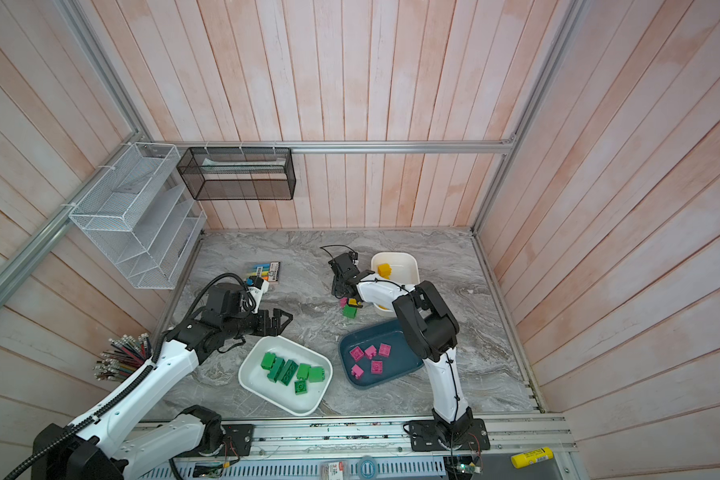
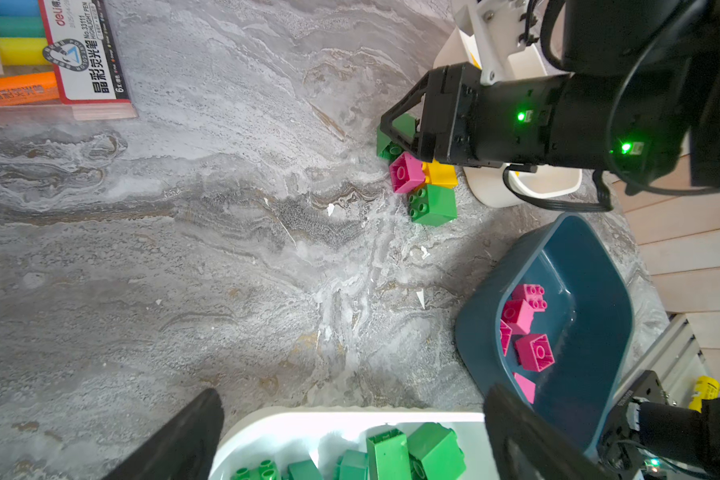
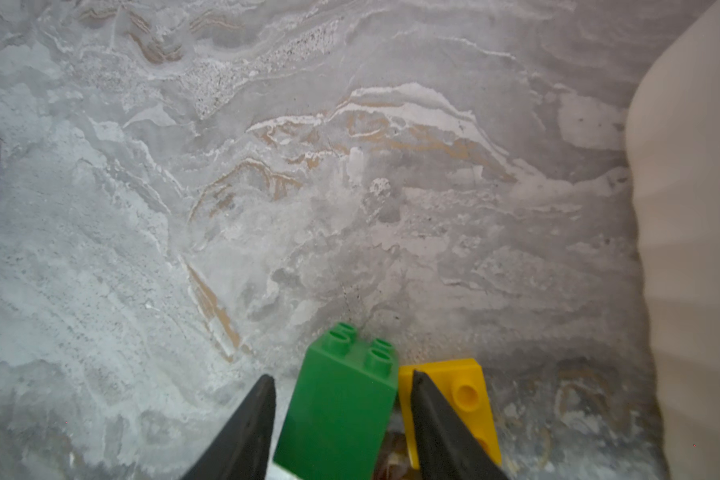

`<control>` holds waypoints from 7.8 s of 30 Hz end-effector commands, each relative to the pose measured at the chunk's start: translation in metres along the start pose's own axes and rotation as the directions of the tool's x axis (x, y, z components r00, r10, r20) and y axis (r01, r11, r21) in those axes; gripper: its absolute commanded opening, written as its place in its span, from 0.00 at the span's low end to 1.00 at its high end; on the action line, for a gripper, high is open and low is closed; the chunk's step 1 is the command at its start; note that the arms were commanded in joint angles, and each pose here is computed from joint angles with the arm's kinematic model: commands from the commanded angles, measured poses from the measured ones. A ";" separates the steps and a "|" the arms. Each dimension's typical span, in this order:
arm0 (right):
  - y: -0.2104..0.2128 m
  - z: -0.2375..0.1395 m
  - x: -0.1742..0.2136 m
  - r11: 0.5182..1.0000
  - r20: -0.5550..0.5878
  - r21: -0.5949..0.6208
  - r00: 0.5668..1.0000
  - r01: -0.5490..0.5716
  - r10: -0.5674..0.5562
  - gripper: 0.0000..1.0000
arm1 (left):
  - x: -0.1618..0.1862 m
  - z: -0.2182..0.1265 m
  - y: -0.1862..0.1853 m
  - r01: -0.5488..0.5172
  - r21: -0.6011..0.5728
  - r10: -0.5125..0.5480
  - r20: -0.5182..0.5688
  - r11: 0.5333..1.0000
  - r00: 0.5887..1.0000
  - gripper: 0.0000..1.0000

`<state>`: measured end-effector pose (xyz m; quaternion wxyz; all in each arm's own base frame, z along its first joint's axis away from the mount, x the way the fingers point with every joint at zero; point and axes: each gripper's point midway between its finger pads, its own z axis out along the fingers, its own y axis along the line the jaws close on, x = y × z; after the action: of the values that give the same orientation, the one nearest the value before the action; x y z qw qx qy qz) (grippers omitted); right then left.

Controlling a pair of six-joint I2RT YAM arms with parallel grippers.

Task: Sort the legos into containers by color
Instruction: 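Lift the green brick from the pile with the right gripper, then carry the green brick with the right gripper into the near white tray and release, then return the right gripper to the pile and grasp the pink brick, then carry the pink brick with the right gripper into the teal tray and release, then move the right gripper back to the pile and grasp the last green brick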

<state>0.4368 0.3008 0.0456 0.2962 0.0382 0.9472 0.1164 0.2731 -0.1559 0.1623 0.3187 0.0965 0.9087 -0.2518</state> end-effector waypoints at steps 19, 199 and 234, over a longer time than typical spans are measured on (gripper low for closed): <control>-0.004 0.018 0.009 0.983 -0.013 0.144 0.994 0.111 -0.110 0.42 | 0.011 0.007 0.005 -0.018 -0.002 0.018 -0.037 1.000 0.999 1.00; -0.091 -0.195 0.125 0.971 -0.198 -0.092 0.951 0.222 -0.236 0.61 | -0.018 0.003 -0.014 0.035 0.210 -0.040 0.016 0.977 0.999 1.00; -0.016 -0.058 0.092 0.388 -0.111 -0.350 0.373 0.853 -0.921 0.61 | -0.007 -0.004 -0.003 0.032 0.137 -0.034 0.013 0.990 0.999 1.00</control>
<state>0.3259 0.2929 0.0431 0.1848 -0.5196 0.8318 0.0626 0.2804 -0.1575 0.1789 0.3199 0.0946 0.8847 -0.3257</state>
